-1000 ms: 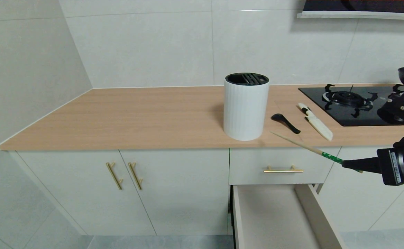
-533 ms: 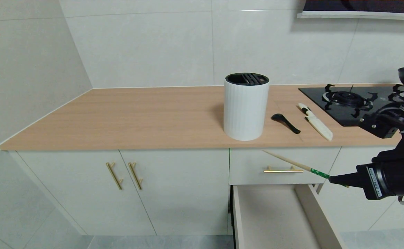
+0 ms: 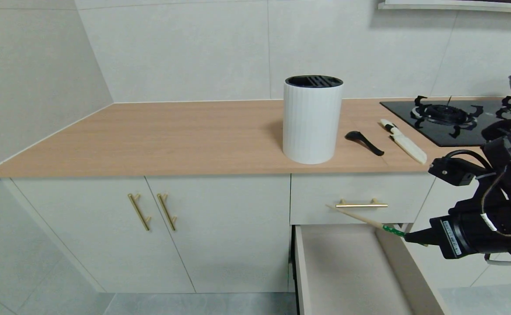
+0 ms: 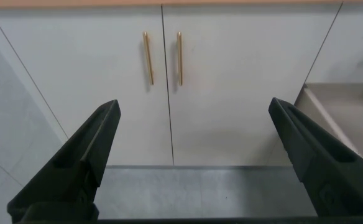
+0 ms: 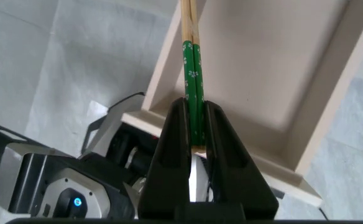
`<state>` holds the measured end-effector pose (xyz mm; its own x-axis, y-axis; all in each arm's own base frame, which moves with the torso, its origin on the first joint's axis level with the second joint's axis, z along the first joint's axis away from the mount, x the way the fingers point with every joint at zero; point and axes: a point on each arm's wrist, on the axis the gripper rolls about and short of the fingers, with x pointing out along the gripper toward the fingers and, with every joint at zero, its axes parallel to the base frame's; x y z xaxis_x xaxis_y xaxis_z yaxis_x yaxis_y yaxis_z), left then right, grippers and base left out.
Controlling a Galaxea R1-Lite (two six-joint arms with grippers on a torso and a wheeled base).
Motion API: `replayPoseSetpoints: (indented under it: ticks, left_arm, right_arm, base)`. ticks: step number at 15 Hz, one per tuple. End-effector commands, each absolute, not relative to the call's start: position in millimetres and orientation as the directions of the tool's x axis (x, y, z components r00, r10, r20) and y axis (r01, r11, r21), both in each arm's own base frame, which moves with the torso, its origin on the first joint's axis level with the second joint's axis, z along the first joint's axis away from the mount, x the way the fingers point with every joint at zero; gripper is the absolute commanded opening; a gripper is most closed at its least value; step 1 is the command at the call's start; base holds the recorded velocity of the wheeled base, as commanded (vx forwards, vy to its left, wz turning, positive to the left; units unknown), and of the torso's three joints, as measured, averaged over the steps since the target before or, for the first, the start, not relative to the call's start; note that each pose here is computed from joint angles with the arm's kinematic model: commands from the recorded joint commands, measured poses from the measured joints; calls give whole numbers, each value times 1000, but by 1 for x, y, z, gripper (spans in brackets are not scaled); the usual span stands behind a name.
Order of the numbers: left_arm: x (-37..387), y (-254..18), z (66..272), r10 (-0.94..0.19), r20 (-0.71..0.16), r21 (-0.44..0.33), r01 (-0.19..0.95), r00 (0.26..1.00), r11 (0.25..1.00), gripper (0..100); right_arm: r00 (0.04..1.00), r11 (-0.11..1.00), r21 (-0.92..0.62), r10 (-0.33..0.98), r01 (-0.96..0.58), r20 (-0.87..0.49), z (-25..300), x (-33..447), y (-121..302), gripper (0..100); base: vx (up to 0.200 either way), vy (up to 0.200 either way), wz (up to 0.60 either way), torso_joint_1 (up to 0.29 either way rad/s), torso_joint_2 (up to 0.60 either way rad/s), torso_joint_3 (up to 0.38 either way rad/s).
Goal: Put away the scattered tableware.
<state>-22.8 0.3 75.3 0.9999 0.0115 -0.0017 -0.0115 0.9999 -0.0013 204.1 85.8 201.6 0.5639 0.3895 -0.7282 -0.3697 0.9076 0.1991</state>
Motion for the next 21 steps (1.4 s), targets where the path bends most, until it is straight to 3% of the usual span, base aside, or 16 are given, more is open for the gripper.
replayPoseSetpoints:
  ticks: [1,14,21]
  left_arm:
    - [-23,0,75,12,-2,-2,-12,1000,1000,100]
    - [-23,0,75,12,-2,-2,-12,1000,1000,100]
    - [-23,0,75,12,-2,-2,-12,1000,1000,100]
  right_arm:
    - [555,909,199,386,-367,-736,199,206,86,0]
    - [523,906,197,382,-374,-762,189,209,91,0]
    - [506,904,198,381,-378,-774,184,213,95,0]
  base:
    - [0,0,0,-188,476,286]
    - [0,0,0,-144,455,305]
    - [0,0,0,-14,61,44]
